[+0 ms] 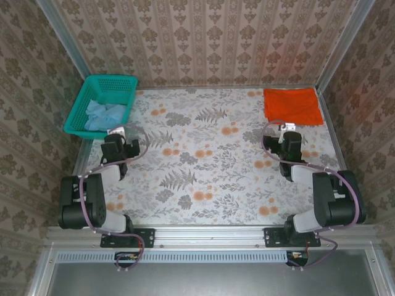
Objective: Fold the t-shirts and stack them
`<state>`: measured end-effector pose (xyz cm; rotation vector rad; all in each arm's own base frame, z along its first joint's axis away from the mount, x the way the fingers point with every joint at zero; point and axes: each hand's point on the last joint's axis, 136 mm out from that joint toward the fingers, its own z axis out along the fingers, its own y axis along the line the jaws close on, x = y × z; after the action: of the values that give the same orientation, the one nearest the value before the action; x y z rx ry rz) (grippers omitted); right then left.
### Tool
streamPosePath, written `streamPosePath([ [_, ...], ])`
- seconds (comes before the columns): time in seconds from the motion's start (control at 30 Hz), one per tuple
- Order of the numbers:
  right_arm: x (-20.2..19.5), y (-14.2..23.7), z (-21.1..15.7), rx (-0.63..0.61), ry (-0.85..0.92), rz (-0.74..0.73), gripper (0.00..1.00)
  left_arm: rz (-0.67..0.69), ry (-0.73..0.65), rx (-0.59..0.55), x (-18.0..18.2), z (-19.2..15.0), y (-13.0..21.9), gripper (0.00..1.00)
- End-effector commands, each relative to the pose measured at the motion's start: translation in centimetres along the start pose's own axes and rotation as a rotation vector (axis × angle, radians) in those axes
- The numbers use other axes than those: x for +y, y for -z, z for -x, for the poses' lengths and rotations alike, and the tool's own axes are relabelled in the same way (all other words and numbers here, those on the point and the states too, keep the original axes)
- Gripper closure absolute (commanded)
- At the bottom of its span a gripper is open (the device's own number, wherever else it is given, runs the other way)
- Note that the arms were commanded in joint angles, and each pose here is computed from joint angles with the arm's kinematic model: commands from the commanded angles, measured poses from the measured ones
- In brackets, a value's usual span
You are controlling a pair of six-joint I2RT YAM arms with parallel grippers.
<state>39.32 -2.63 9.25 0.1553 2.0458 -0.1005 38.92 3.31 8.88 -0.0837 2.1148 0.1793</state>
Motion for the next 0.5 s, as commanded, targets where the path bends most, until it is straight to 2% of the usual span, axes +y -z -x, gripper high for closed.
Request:
streamPosePath([
  [0.0,1.1,-0.1,1.8,-0.085,-0.027,0.084,0.0,-0.079,0.014,-0.106,-1.3,2.2,-0.2,0.0],
  [0.1,1.2,0.3,0.8,-0.143,-0.027,0.095,0.01,-0.065,-0.031,-0.155,-2.1,1.9,0.2,0.0],
  [0.2,1.7,1.5,0.5,-0.211,-0.013,0.131,0.01,-0.119,-0.071,-0.206,-3.4,1.5,0.7,0.0],
  [0.3,2.6,2.2,0.4,-0.243,0.023,0.171,0.0,-0.128,-0.104,-0.214,-4.1,0.9,0.4,0.0],
  [0.4,2.4,1.4,0.7,-0.215,0.017,0.152,0.0,-0.132,-0.092,-0.198,-4.0,1.0,0.1,0.0],
  [0.47,1.6,0.0,0.8,-0.142,-0.009,0.09,0.0,-0.15,-0.069,-0.185,-3.6,1.0,-0.1,0.0],
])
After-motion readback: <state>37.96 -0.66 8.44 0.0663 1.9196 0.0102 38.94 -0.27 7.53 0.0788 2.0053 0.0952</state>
